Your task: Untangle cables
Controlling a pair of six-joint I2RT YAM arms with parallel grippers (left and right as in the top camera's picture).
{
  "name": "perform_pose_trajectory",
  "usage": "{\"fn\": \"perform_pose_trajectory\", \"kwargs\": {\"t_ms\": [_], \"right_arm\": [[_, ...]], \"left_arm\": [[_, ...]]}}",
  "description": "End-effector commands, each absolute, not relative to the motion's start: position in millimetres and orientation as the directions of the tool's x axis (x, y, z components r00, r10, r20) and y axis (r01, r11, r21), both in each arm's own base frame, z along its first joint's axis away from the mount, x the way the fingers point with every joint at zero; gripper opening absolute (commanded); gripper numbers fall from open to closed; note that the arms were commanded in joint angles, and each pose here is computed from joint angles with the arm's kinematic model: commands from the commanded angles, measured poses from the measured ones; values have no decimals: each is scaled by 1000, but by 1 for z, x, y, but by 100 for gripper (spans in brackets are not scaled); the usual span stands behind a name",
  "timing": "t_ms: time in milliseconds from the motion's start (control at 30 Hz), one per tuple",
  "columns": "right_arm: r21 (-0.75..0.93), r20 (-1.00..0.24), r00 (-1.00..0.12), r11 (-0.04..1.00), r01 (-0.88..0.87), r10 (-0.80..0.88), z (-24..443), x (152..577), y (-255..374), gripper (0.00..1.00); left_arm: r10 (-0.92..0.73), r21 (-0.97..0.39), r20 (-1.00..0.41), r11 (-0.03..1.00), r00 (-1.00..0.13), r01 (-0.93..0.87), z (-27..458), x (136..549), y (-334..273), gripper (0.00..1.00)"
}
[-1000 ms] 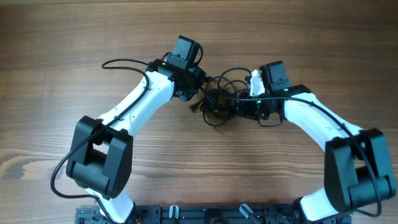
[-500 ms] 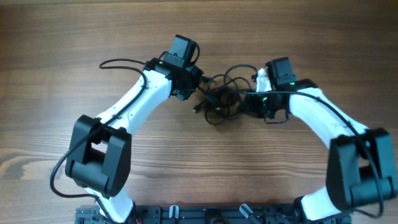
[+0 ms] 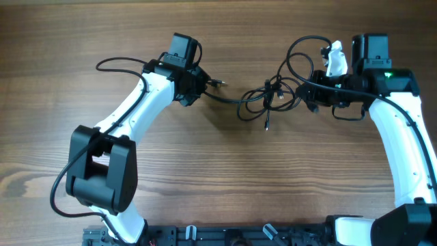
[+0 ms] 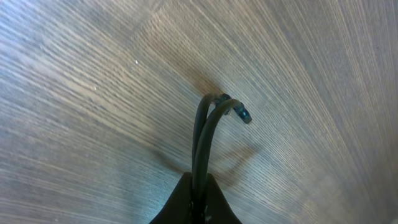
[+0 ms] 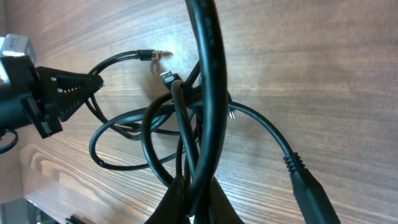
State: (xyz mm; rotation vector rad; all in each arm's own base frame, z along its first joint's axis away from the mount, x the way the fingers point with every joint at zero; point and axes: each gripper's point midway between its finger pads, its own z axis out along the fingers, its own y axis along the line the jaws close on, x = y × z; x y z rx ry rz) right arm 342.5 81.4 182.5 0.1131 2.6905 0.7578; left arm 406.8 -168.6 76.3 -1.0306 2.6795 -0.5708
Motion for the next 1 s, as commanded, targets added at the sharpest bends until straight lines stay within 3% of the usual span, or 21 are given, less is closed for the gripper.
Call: {"fn": "perform_pose_trajectory", "kwargs": {"t_ms": [0, 567, 667, 833, 967], "right_arm": [[488, -371, -915, 872, -49, 157, 199, 348, 73, 4], [484, -371, -915, 874, -47, 157, 198, 349, 73, 4], [484, -371, -915, 874, -46, 157, 198, 349, 72, 4], [484, -368, -917, 874, -45, 157, 197, 348, 72, 4], [466, -367, -914, 885, -21, 171, 198, 349, 65, 4]], "left_arm": [[-659, -394, -102, 714, -745, -578, 70, 411, -154, 4], [-658, -386, -96, 716, -747, -582, 70, 408, -154, 4], [-585, -404, -114, 766, -803, -500, 72, 410, -160, 4], [-357, -435, -273, 874, -893, -217, 105, 422, -169, 4], [-384, -443, -400, 876, -832, -191, 156, 433, -148, 4]]}}
